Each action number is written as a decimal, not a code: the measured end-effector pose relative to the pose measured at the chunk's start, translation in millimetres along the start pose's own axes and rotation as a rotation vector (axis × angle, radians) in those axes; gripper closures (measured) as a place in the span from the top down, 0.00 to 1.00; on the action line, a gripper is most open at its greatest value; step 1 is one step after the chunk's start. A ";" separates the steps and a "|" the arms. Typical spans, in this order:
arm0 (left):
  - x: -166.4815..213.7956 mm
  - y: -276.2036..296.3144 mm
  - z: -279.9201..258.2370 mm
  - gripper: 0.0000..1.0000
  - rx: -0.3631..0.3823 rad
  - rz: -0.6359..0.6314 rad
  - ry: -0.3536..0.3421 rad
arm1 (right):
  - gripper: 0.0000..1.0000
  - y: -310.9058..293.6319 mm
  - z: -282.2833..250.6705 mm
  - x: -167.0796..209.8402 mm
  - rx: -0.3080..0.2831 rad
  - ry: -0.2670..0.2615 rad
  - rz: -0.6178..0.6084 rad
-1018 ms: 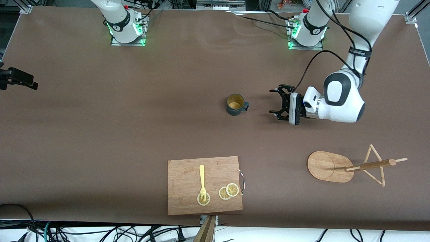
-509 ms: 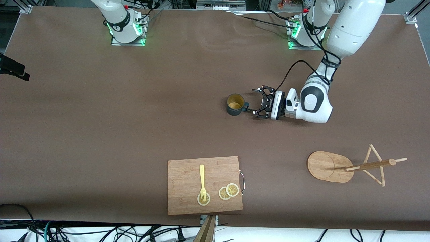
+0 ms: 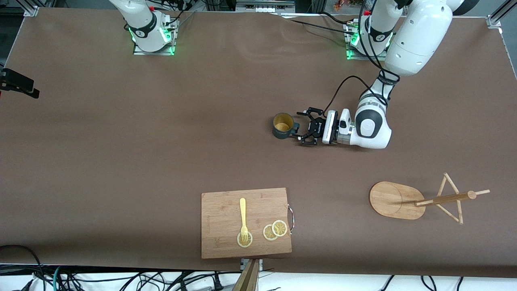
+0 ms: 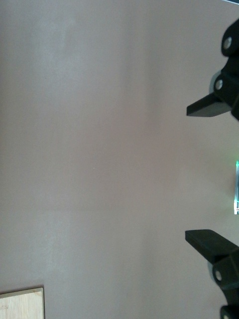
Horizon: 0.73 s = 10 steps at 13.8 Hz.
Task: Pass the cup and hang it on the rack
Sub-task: 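Grasp the teal mug handle with the left gripper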
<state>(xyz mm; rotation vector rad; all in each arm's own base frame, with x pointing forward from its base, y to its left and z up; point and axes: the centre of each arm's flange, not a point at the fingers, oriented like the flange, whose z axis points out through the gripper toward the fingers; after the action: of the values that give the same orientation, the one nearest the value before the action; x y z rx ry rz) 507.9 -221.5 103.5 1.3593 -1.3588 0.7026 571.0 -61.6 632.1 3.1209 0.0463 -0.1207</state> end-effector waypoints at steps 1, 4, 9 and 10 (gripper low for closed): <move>-1.3 -2.8 0.7 0.73 0.001 0.020 0.000 | 1.00 0.1 0.2 0.0 0.000 0.000 0.000; -1.4 -8.8 -0.1 0.43 0.005 0.056 0.002 | 1.00 0.0 1.4 0.3 0.001 -0.002 0.000; 3.0 -9.7 -3.3 0.21 -0.007 0.063 0.030 | 1.00 -1.2 1.5 0.6 0.001 -0.002 -0.002; 7.4 -9.6 -5.0 0.21 -0.020 0.045 0.052 | 1.00 -1.1 1.5 0.6 0.001 -0.002 -0.002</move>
<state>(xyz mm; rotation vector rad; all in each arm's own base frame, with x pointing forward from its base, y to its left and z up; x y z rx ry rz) 519.6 -221.1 109.3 1.2897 -1.3551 0.7470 571.4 -60.6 630.6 3.1222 0.0492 -0.1233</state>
